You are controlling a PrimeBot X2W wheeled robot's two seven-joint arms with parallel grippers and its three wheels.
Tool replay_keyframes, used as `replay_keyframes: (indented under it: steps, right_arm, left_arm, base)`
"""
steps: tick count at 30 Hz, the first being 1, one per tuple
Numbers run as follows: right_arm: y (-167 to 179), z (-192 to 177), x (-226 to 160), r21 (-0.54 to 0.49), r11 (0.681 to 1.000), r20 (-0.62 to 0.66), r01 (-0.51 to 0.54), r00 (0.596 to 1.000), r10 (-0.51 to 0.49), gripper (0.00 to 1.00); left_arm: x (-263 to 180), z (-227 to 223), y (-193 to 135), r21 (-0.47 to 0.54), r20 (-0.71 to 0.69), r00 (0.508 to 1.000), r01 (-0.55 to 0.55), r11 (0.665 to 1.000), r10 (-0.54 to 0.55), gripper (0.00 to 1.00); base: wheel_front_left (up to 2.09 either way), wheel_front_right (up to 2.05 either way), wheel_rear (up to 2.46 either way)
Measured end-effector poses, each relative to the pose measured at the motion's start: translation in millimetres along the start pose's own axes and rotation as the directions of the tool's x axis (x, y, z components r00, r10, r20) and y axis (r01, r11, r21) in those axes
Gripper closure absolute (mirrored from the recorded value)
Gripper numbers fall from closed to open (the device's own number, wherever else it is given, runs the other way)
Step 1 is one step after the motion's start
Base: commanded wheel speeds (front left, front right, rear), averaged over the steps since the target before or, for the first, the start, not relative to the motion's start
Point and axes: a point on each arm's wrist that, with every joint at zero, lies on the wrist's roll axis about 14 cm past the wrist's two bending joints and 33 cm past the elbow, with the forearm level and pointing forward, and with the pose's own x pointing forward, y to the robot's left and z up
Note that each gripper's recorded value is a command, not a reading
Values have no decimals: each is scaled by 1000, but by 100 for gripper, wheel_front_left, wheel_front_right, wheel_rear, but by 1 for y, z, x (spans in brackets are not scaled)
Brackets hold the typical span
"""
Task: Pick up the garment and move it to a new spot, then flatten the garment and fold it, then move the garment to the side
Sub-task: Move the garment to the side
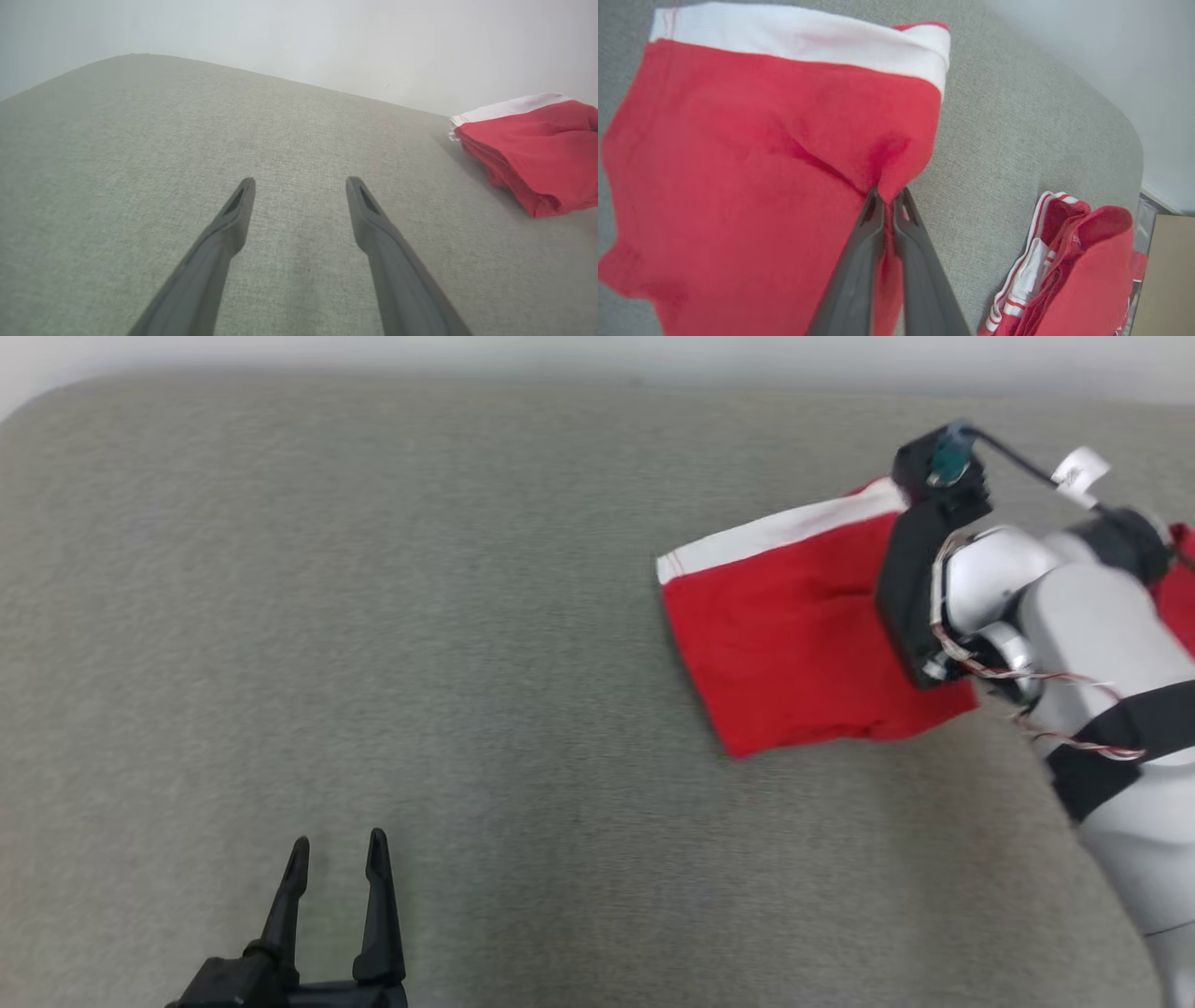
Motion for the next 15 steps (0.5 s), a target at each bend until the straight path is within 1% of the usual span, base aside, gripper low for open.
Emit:
replay_keyframes:
  steps: [3,6,10,15]
  right_arm:
    - [-31,-2,-20,-1,998,34,59,998,-58,100]
    - [-56,-14,-33,10,994,39,109,993,-109,100]
    - [-86,-34,-44,37,985,31,170,985,-171,100]
    - [-117,-54,-49,71,969,26,237,971,-239,100]
  left_arm:
    - [13,2,-19,-4,11,998,62,998,-62,0]
    - [26,1,-37,-8,16,992,122,993,-121,0]
    - [39,-7,-61,-2,5,980,197,980,-197,0]
    - [54,-22,-79,0,-25,966,259,966,-259,0]
  base:
    - [0,0,0]
    - [0,0,0]
    - [0,0,0]
    - [0,0,0]
